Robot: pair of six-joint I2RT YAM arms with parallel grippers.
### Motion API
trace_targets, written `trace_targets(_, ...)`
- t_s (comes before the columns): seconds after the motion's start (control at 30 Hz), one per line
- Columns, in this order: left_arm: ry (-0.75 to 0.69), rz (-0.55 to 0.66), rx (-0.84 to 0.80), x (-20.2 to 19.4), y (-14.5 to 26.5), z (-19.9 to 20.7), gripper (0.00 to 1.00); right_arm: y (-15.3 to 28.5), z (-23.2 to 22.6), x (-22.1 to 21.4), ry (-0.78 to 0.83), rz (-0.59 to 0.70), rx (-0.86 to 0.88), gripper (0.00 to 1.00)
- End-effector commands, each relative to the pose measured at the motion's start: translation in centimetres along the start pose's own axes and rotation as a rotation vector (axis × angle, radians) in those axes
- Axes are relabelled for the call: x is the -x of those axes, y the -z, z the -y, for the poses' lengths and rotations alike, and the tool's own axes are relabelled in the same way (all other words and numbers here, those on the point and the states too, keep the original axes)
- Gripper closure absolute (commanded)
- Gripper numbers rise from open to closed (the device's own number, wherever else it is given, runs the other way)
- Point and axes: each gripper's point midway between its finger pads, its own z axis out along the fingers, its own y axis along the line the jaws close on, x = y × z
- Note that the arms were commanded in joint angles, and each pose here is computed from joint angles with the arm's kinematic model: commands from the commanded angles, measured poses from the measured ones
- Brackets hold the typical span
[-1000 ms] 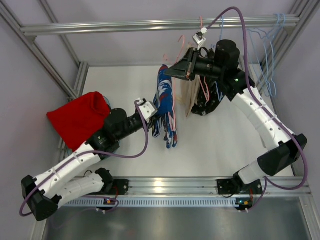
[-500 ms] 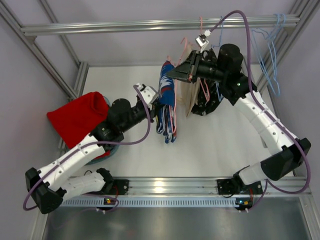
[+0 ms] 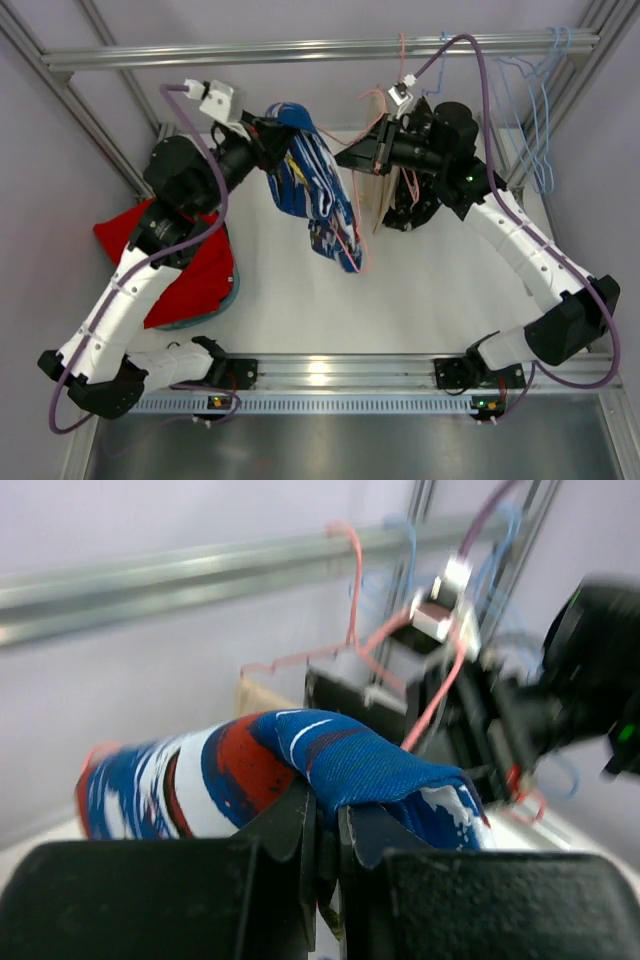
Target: Remove the trousers from the hanger
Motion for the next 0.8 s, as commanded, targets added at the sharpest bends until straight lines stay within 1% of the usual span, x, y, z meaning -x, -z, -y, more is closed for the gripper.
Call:
trace_targets(0.0,0.016,0.437,-0.085,15.9,4.0,2.5,1.00,-0.1,0.0,-0.9,0.075,-0.005,0.011,1.00)
trace_targets(0.07,0.031,0.474,-0.084,17.7,4.5,2.2,1.00,-0.4,0.8,-1.7,0.071,-0.025,-0.009,1.00)
trace_targets(0.1,0.028,0.516,-0.088,19.6,5.5,2.4,1.00,-0.5,1.4,-2.1,0.076,-0.033,-0.018,1.00)
trace_targets(0.17,0.026,0.550,-0.069,21.2,6.5,1.9,1.00,-0.7,1.7,-2.7,0.081,-0.051,-0.025,1.00)
trace_targets(0.23,0.012,0.600,-0.049,23.1,8.3,1.7,1.00,-0.9,1.8,-3.2,0.096,-0.064,-0.030,1.00)
trace_targets(0.33,0.000,0.628,0.002,24.0,10.2,0.8,1.00,-0.9,1.6,-4.0,0.130,-0.088,-0.029,1.00)
trace_targets(0.43,-0.037,0.664,0.068,24.5,13.1,0.1,1.00,-0.6,1.5,-4.7,0.166,-0.108,-0.034,1.00)
trace_targets(0.47,-0.057,0.696,0.078,25.2,15.1,0.6,1.00,-0.5,1.4,-4.8,0.171,-0.113,-0.036,1.00)
trace_targets(0.5,-0.061,0.689,0.103,24.7,15.6,0.2,1.00,-0.2,1.2,-4.7,0.202,-0.108,-0.036,1.00)
trace_targets(0.53,-0.079,0.703,0.153,24.9,16.6,-0.4,1.00,0.1,1.3,-4.9,0.208,-0.114,-0.045,1.00)
trace_targets(0.57,-0.093,0.723,0.178,24.9,18.5,0.0,1.00,0.3,1.1,-5.0,0.219,-0.118,-0.046,1.00)
trace_targets(0.6,-0.101,0.713,0.211,24.4,19.2,-0.3,1.00,0.6,0.8,-4.9,0.255,-0.117,-0.041,1.00)
trace_targets(0.67,-0.140,0.730,0.313,23.6,21.8,-0.9,1.00,1.1,0.7,-5.1,0.264,-0.127,-0.050,1.00)
trace_targets(0.7,-0.154,0.732,0.353,23.2,22.6,-1.2,1.00,1.5,0.2,-5.1,0.295,-0.125,-0.044,1.00)
trace_targets(0.77,-0.191,0.724,0.485,21.5,24.9,-2.4,1.00,2.0,0.0,-5.4,0.309,-0.139,-0.048,1.00)
